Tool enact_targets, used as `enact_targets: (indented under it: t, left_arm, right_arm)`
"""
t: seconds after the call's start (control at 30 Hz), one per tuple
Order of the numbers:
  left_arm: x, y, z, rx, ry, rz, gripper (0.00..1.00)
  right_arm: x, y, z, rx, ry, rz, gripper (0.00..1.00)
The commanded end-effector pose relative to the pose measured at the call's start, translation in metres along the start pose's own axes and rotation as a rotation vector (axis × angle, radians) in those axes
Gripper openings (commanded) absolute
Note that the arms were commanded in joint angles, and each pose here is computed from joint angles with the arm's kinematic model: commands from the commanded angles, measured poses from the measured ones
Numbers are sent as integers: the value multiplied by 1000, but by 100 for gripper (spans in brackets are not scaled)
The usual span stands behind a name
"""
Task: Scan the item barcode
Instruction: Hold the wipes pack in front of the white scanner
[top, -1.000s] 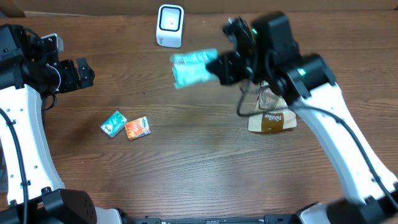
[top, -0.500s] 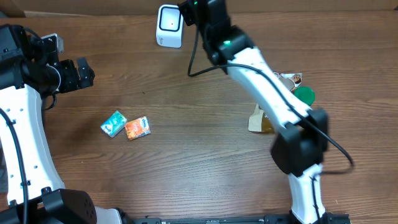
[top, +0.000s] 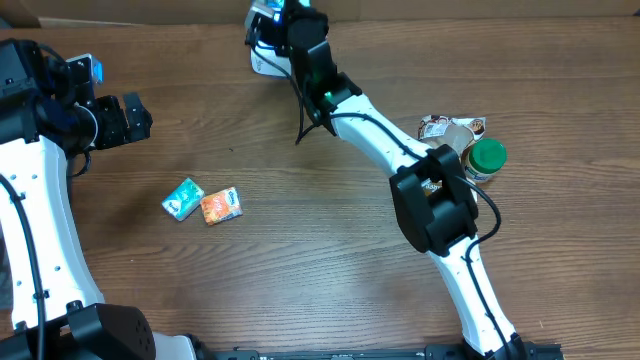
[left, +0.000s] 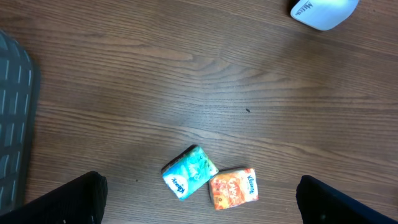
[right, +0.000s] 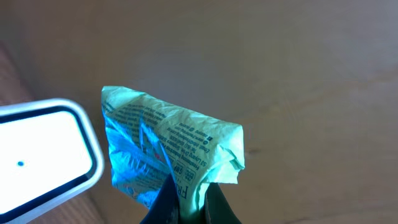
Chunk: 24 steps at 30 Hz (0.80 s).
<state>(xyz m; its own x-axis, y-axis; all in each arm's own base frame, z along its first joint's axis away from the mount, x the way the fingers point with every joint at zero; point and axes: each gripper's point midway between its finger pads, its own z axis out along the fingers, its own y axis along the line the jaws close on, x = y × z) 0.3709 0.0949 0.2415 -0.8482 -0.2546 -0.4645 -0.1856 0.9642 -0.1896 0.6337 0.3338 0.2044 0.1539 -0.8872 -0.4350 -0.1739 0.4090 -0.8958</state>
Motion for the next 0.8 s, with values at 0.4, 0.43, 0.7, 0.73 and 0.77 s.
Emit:
enact_targets:
  t: [0.4,0.43,0.7,0.73,0.77]
  left_arm:
    - [-1,-2,-2,5,-10,31,100]
    - [-1,-2,-2,5,-10,31,100]
    - [-1,-2,-2,5,-10,31,100]
    - [-1,-2,-2,5,-10,31,100]
    - [-1,-2,-2,5,-10,31,100]
  right_arm:
    - [-11,1,1,30,-30,-44,4]
    - [-13,-1,0,35,-33,-41,4]
    - [-40,-56,-24,87,-30,141,4]
    - [-44,-65,-30,82,-31,174,4]
    - [-49,-75,-37,70,-29,212,4]
